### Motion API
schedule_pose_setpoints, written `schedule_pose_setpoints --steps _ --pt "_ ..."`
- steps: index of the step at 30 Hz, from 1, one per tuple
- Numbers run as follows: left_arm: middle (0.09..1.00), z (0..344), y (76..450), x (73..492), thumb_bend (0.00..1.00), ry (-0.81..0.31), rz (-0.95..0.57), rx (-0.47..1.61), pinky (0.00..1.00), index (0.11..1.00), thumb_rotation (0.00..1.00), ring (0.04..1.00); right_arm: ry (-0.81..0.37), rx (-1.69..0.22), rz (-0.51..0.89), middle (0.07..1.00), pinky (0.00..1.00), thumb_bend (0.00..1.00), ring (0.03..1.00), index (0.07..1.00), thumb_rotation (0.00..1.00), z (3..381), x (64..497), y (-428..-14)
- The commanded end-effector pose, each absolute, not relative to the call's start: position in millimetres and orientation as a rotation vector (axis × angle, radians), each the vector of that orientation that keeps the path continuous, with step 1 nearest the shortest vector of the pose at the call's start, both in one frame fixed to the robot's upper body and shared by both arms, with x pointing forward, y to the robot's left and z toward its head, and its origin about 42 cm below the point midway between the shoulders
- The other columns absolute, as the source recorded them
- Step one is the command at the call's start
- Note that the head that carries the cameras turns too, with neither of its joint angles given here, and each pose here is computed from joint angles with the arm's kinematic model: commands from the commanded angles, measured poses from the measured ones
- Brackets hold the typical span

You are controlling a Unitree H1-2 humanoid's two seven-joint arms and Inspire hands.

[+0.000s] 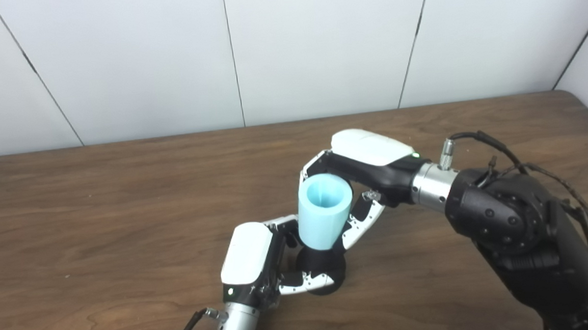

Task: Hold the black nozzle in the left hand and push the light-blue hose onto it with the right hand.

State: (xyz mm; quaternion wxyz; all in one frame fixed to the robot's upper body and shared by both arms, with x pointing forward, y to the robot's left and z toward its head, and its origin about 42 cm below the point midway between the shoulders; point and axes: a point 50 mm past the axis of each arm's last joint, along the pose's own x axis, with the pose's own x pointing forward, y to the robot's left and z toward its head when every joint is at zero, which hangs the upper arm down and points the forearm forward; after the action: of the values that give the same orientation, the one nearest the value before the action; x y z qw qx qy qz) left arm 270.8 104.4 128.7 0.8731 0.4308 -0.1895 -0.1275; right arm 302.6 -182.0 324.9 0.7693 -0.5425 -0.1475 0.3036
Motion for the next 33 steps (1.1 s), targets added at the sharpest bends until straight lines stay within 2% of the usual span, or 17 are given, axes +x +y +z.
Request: schedule_pose_setpoints --steps 1,5,9,14,24,33 --pt "0.459 116.5 108.7 267.4 0.50 -0.329 -0.300 0.951 0.42 0.505 0.00 0.469 -0.412 -1.183 0.638 0.490 0.34 0.50 0.367 0.522 0.00 337.2 298.8 -180.1" --pt "0.455 115.3 108.4 267.8 0.50 -0.331 -0.301 0.949 0.42 0.507 0.00 0.467 -0.450 -1.158 0.576 0.475 0.34 0.49 0.357 0.540 0.00 347.1 296.4 -182.2" --pt "0.453 115.2 108.0 268.0 0.50 -0.329 -0.304 0.952 0.43 0.508 0.00 0.467 -0.465 -1.129 0.524 0.499 0.34 0.50 0.376 0.507 0.00 355.9 294.3 -185.9" --pt "0.463 114.6 107.4 267.9 0.50 -0.319 -0.304 0.952 0.43 0.502 0.00 0.471 -0.512 -1.112 0.437 0.511 0.33 0.50 0.386 0.509 0.00 367.1 291.5 -189.8" --pt "0.460 114.3 107.2 267.5 0.50 -0.318 -0.307 0.952 0.42 0.504 0.00 0.468 -0.545 -1.094 0.399 0.509 0.33 0.50 0.384 0.512 0.00 376.7 288.0 -194.9" --pt "0.462 114.8 107.8 268.7 0.50 -0.326 -0.303 0.957 0.42 0.503 0.00 0.467 -0.505 -1.101 0.369 0.507 0.33 0.50 0.384 0.518 0.00 373.1 283.6 -209.6"
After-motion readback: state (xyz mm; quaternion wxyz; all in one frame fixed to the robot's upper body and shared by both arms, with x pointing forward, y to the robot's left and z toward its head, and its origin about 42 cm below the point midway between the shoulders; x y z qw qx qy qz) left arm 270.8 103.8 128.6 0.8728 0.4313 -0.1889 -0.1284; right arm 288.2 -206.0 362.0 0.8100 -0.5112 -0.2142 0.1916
